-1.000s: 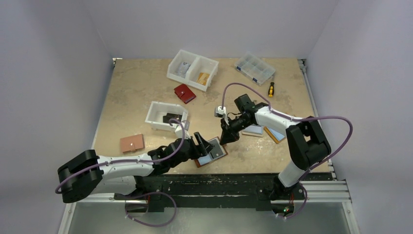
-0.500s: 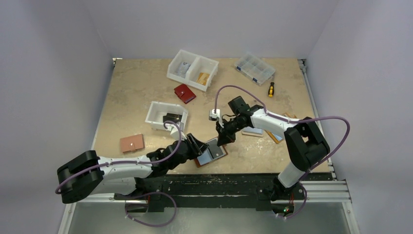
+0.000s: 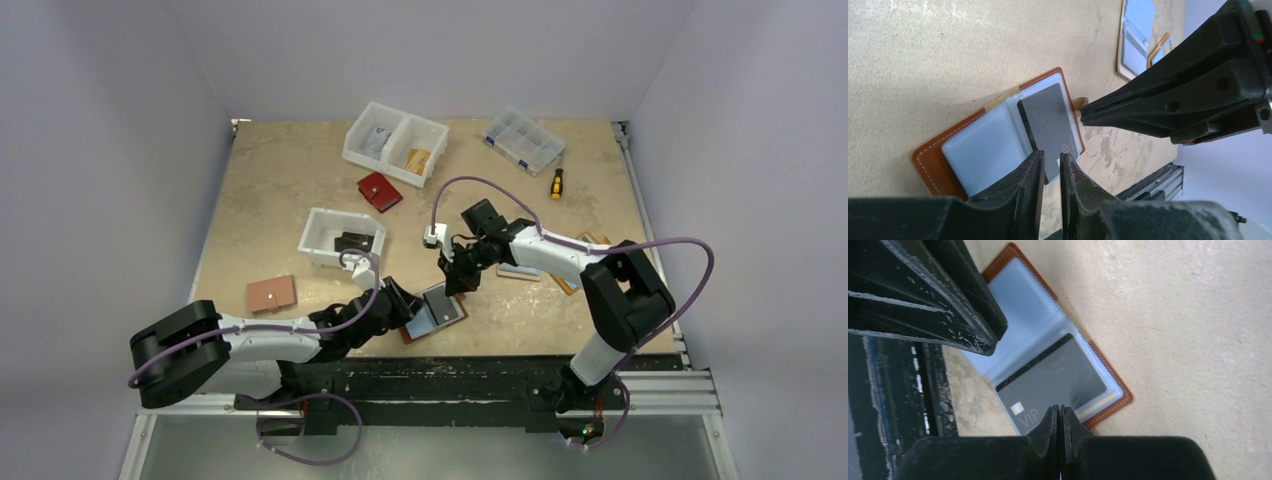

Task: Take the credit cards out of the card holder
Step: Remove the credit card from the card holder.

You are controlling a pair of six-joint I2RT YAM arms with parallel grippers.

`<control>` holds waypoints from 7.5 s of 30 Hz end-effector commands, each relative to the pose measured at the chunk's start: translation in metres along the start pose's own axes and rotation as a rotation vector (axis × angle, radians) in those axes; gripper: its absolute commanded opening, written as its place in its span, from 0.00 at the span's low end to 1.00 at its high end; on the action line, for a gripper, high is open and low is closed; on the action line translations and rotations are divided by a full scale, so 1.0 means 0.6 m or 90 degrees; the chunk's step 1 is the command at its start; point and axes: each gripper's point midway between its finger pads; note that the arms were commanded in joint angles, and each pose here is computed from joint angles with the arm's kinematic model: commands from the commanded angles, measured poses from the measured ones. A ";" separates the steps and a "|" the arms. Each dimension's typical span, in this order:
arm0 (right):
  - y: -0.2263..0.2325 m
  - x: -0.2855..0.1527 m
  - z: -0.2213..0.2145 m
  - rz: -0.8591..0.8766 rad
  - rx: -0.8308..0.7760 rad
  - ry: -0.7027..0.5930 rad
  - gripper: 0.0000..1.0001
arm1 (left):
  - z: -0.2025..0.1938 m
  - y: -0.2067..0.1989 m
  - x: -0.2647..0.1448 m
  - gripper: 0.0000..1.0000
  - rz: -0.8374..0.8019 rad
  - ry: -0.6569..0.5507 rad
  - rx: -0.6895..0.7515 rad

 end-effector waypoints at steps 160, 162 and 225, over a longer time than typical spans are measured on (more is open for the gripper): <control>0.040 -0.074 -0.029 0.183 -0.178 -0.068 0.70 | -0.004 -0.156 -0.014 0.00 -0.245 0.048 0.485; 0.042 -0.074 -0.031 0.187 -0.179 -0.066 0.69 | -0.003 -0.156 -0.014 0.00 -0.244 0.046 0.484; 0.067 -0.039 -0.059 0.292 -0.111 0.070 0.00 | 0.030 -0.115 -0.078 0.00 -0.204 0.027 0.474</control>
Point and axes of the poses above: each gripper's point midway between its finger pads, its own x axis out along the fingers, its own y axis along the line the jaws close on, z = x × y, and after that the axes turned 3 degrees about x, right-handed
